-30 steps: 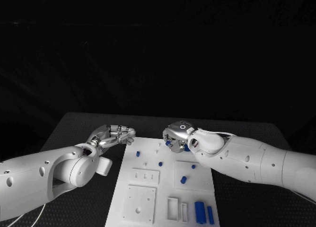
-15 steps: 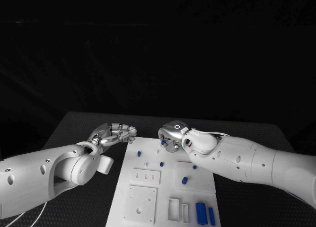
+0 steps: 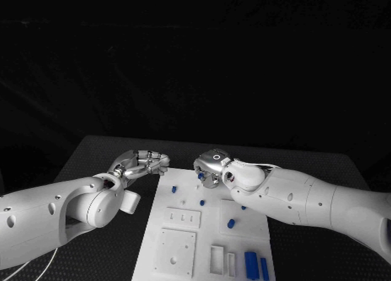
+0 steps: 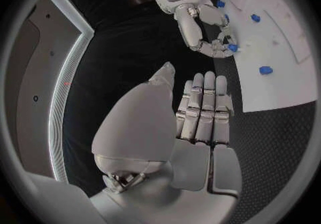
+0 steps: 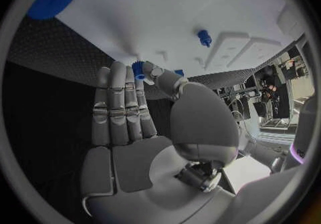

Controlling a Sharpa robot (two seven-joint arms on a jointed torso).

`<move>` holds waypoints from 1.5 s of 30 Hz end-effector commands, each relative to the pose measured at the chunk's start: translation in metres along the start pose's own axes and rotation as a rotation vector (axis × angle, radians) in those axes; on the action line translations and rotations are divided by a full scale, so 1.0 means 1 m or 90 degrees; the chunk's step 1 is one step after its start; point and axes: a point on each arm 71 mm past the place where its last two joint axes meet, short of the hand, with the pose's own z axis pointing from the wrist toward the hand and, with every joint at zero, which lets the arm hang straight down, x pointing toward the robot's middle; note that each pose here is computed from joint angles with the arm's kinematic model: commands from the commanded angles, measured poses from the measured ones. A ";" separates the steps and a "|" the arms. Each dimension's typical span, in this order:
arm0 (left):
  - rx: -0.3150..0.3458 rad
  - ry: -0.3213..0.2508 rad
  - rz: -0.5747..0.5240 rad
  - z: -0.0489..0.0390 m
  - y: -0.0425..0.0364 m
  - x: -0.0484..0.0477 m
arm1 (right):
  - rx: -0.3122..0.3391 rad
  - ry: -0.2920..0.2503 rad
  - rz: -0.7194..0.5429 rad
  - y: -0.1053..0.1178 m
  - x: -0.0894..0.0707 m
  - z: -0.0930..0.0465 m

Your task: Assemble the parts on the task board

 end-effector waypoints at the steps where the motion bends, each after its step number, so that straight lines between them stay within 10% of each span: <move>1: 0.009 0.006 0.003 0.0006 -0.0032 0.0021 | 0.000 0.005 -0.011 0.000 0.001 0.001; 29: 0.010 0.006 0.004 0.0012 -0.0046 0.0020 | 0.009 0.030 -0.005 -0.003 0.005 0.006; 45: 0.003 0.008 0.003 0.0006 -0.0042 -0.0008 | 0.029 -0.026 0.042 -0.011 -0.003 -0.002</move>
